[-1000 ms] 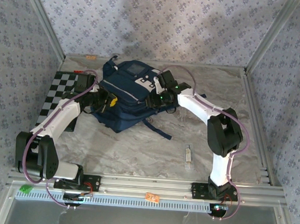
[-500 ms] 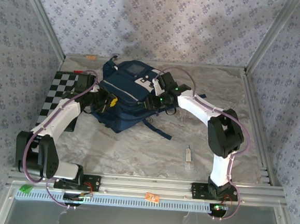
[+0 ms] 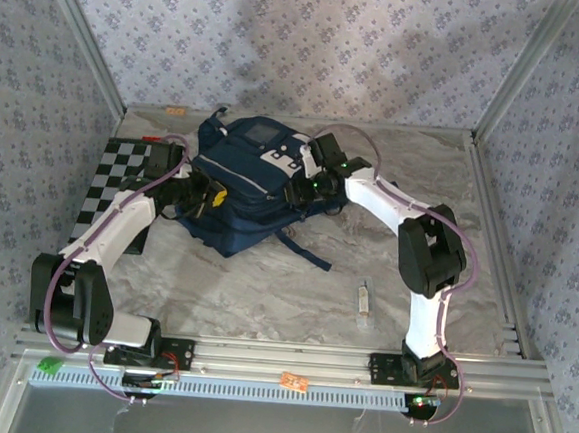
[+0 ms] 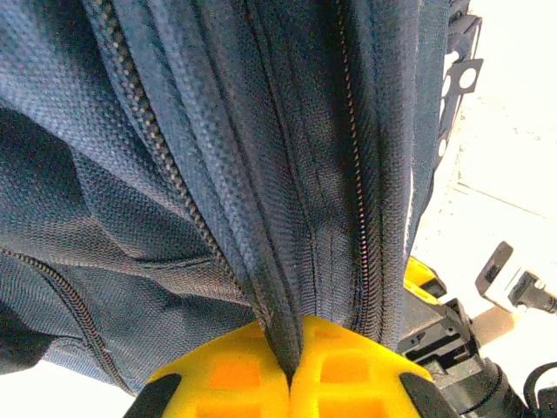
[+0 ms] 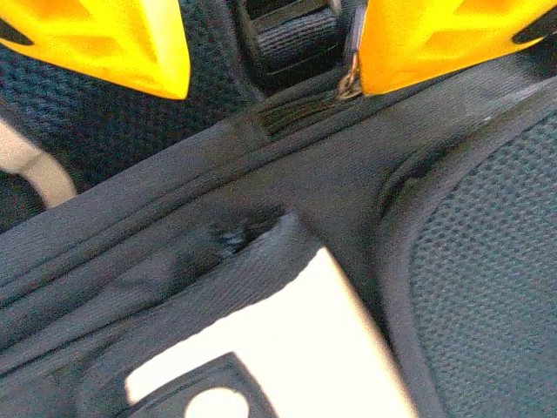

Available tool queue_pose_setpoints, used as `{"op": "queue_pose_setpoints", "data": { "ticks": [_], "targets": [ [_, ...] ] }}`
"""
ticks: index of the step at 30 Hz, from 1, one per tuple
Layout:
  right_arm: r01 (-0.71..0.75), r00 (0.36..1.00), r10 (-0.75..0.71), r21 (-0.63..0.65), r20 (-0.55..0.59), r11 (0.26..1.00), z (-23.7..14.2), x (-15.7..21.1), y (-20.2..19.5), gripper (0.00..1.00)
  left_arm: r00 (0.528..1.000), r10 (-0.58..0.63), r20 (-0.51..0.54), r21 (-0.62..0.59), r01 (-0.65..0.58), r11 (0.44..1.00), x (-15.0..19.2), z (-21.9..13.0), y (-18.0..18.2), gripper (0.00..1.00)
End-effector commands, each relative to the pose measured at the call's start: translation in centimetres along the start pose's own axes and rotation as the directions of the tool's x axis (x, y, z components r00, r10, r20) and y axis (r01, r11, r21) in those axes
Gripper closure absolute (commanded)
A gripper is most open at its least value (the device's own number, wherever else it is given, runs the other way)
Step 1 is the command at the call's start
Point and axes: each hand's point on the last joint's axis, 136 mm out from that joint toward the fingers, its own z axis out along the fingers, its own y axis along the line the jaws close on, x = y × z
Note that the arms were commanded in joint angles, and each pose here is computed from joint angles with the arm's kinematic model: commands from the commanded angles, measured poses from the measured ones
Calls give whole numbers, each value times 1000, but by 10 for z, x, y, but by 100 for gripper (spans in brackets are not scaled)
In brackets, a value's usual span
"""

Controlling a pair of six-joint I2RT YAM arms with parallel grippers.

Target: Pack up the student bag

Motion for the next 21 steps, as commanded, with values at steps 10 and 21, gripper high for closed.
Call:
{"op": "queue_pose_setpoints", "data": {
  "ticks": [10,21],
  "targets": [
    [61,996,-60,-13,68,998,-33,-23,23,46,998,56,-13,66,-55,996,1,-12,-23,100],
    [-166,984,177,-266,19,950,-42,-43,61,46,996,83,-29,49,-82,995,1,-8,-15,100]
  ]
}}
